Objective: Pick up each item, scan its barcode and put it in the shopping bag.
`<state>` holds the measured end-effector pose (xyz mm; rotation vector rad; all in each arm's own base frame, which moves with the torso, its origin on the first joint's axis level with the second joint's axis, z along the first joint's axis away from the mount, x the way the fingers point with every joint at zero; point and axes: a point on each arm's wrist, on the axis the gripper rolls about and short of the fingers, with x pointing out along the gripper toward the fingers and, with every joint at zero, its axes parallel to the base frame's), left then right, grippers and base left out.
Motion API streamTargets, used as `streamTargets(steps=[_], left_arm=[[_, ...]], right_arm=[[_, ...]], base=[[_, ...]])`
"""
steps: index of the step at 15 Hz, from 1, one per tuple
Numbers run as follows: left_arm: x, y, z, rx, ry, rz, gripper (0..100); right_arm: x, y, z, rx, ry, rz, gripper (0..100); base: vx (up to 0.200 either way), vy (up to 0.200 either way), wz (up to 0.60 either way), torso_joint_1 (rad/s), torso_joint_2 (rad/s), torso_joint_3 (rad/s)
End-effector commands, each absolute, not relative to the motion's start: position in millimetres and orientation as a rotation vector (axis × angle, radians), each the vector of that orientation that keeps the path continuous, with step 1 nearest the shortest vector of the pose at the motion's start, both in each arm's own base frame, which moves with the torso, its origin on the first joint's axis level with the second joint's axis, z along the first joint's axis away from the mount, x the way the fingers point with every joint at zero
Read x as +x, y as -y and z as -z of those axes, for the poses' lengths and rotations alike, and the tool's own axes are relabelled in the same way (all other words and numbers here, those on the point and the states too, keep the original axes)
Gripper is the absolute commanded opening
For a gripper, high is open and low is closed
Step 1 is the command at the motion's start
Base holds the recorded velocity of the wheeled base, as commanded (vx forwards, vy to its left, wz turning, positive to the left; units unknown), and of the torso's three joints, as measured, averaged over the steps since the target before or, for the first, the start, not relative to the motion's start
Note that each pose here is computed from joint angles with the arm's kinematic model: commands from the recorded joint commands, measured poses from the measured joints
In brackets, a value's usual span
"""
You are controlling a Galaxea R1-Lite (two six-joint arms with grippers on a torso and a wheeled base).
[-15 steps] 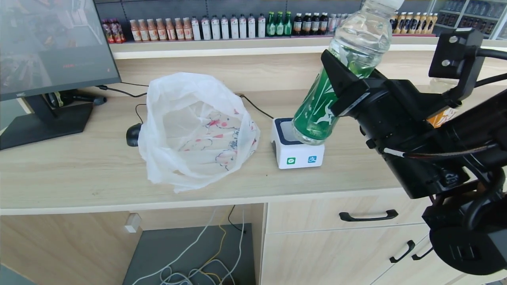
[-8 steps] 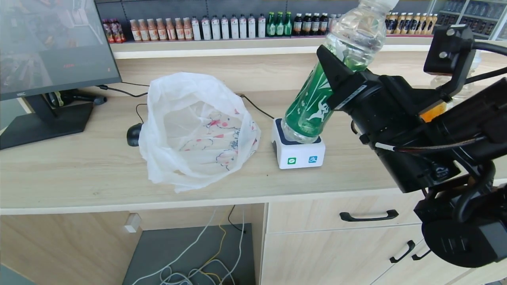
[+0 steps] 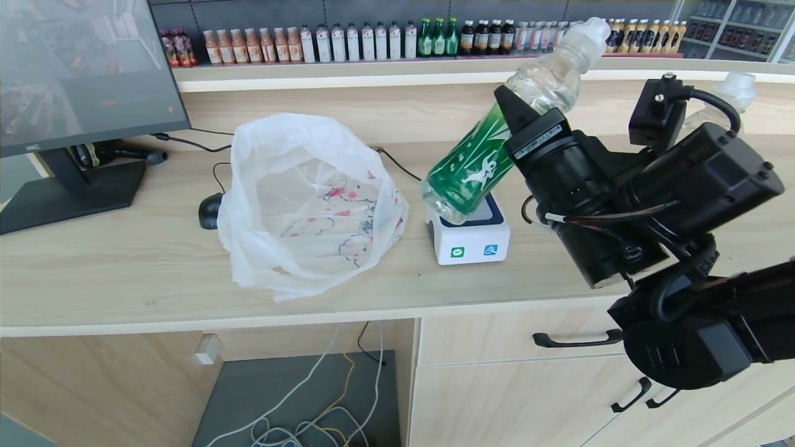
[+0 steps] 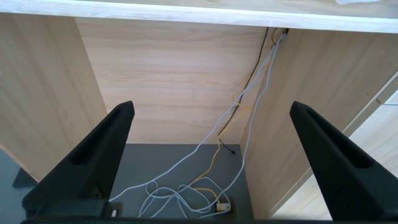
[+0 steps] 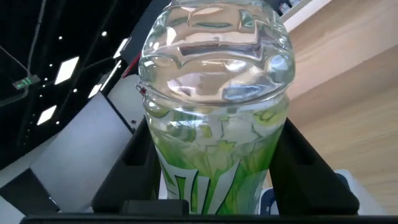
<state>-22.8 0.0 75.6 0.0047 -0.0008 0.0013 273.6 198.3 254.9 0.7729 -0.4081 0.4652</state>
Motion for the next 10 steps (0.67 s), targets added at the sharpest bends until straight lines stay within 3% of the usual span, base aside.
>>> streamTargets(steps=[1,4,10], left_arm=[[-22.8,0.0,-75.6,0.005,0.002,-0.002,100],[-22.8,0.0,-75.6,0.005,0.002,-0.002,100],[-22.8,0.0,-75.6,0.005,0.002,-0.002,100]], right_arm=[[279.7,-200.6,-248.1,0.807,0.373,-0.449,0],[283.5,-197.4,-259.9,0.977,0.338,-0.445,0],[308.0,-169.6,-253.1,1.159,0.270,-0.336,0]], base=[[0.000,0.000,0.00,0.000,0.00,0.000],[0.000,0.000,0.00,0.000,0.00,0.000],[0.000,0.000,0.00,0.000,0.00,0.000]])
